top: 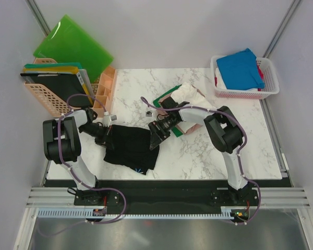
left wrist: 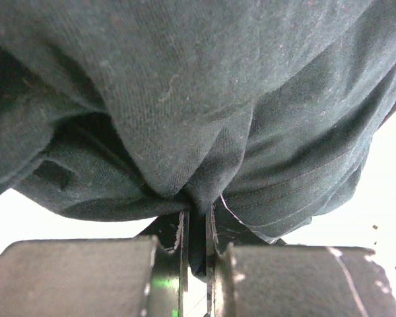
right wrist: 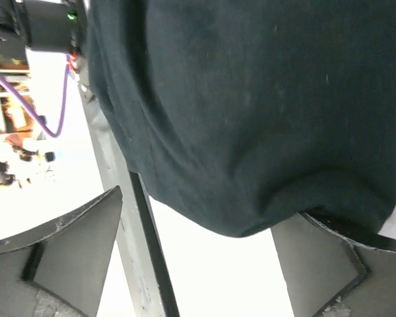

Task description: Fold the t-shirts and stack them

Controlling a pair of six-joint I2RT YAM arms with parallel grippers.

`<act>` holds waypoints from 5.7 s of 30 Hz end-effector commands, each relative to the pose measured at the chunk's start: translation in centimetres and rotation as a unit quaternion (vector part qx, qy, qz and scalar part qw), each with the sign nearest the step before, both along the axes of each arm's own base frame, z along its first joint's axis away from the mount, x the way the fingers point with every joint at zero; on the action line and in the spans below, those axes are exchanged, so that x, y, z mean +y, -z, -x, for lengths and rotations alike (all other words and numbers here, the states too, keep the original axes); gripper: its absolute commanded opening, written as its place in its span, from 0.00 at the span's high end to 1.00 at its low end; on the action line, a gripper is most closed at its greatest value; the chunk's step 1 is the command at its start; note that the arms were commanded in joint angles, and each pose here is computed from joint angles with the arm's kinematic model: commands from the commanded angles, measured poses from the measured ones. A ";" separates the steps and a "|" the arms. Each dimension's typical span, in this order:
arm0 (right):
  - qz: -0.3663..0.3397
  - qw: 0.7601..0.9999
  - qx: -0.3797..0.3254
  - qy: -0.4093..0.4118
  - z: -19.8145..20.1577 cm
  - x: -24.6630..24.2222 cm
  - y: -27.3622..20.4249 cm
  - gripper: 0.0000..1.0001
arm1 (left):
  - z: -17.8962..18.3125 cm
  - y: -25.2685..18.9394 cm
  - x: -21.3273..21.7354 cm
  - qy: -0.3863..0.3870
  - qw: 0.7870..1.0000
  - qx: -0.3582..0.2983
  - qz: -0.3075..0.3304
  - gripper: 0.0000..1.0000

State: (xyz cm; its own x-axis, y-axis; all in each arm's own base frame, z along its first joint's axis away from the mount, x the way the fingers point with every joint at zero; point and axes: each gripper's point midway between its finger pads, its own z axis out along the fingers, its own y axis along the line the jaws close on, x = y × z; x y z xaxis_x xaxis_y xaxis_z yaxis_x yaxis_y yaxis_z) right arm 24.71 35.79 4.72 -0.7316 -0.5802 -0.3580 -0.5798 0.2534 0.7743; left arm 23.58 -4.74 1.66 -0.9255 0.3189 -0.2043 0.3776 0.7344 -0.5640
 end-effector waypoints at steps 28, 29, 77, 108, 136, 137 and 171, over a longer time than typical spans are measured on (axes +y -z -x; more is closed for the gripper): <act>0.119 0.984 -0.106 0.082 -5.2 -5.5 2.1 0.02 | 0.5 1.3 0.6 0.027 0.999 -0.020 -0.017 0.98; 0.121 0.984 -0.103 0.083 -5.1 -5.9 2.2 0.02 | 0.4 1.2 0.5 0.027 0.999 -0.023 -0.016 0.98; 0.092 0.994 0.046 -0.048 4.7 -1.1 4.9 0.51 | 0.5 2.2 -0.1 0.020 1.000 -0.004 0.006 0.98; 0.025 0.995 -0.030 -0.091 2.8 0.4 -4.1 1.00 | -3.8 -12.9 -3.4 0.053 0.972 -0.220 0.066 0.98; 0.011 0.996 -0.092 -0.018 -2.0 -5.0 -10.0 1.00 | -11.6 -16.9 -9.1 0.094 0.964 -0.240 0.059 0.98; 0.010 0.995 -0.093 -0.016 -2.2 -5.2 -10.1 1.00 | -11.9 -16.9 -9.6 0.098 0.964 -0.240 0.055 0.98; 0.069 0.963 -0.160 0.204 -16.8 -24.1 -12.1 1.00 | -22.3 -15.5 -19.2 0.143 0.958 -0.241 0.066 0.98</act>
